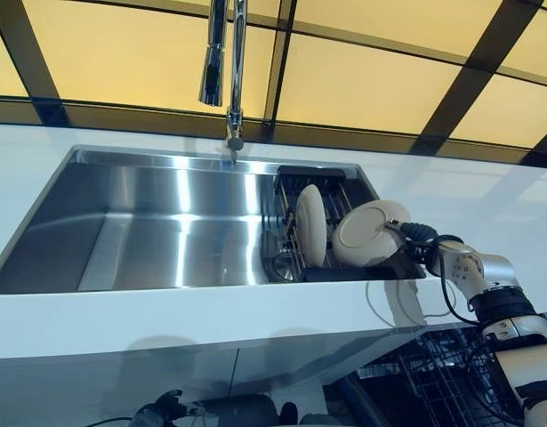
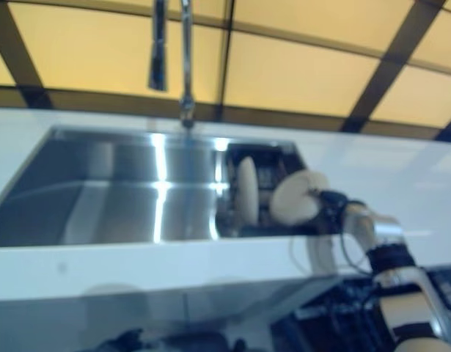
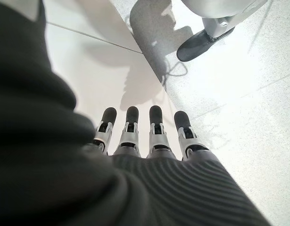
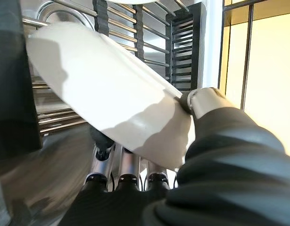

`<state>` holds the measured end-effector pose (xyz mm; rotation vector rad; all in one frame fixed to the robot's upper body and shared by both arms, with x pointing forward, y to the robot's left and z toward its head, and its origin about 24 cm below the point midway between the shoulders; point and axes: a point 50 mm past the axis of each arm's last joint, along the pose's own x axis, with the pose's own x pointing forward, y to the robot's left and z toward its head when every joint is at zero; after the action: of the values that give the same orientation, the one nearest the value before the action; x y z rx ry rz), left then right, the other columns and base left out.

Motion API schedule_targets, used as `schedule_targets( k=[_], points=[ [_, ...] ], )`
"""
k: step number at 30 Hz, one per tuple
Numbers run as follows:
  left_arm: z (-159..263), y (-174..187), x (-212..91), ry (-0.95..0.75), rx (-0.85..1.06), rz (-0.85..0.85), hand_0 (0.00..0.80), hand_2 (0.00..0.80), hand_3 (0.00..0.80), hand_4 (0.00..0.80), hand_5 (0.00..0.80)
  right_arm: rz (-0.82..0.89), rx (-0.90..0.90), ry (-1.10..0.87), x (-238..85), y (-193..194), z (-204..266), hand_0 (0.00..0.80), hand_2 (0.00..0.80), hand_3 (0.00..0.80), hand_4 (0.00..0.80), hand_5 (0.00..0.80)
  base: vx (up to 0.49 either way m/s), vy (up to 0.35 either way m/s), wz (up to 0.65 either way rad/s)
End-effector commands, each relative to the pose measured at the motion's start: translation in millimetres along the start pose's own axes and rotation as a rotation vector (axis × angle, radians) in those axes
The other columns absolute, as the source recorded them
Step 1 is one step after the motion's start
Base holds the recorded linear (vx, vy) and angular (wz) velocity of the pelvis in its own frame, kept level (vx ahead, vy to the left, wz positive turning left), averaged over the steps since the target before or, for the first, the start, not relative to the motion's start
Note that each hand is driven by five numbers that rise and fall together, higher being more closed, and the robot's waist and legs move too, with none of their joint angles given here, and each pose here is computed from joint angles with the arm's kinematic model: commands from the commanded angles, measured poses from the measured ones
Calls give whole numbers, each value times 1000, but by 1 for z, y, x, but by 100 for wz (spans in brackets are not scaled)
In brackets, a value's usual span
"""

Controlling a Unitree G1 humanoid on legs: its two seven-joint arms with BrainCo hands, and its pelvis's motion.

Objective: Take plates into dishwasher

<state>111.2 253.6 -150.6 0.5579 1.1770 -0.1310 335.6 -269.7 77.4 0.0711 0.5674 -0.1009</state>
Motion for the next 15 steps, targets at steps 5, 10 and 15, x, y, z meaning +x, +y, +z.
schedule_targets(
  k=[5, 10, 15],
  points=[
    [17, 4, 2, -56, 50, 9, 0, 0, 0, 0, 0, 11, -14, -184, -7, 7, 51, 800, 800, 800, 800, 800, 0, 0, 0],
    [16, 4, 2, -55, 46, 11, 0, 0, 0, 0, 0, 15, -27, -307, -14, 10, 69, 800, 800, 800, 800, 800, 0, 0, 0],
    [14, 5, 2, -52, 37, 16, 0, 0, 0, 0, 0, -6, -71, -512, -34, 14, 99, 800, 800, 800, 800, 800, 0, 0, 0]
  ],
)
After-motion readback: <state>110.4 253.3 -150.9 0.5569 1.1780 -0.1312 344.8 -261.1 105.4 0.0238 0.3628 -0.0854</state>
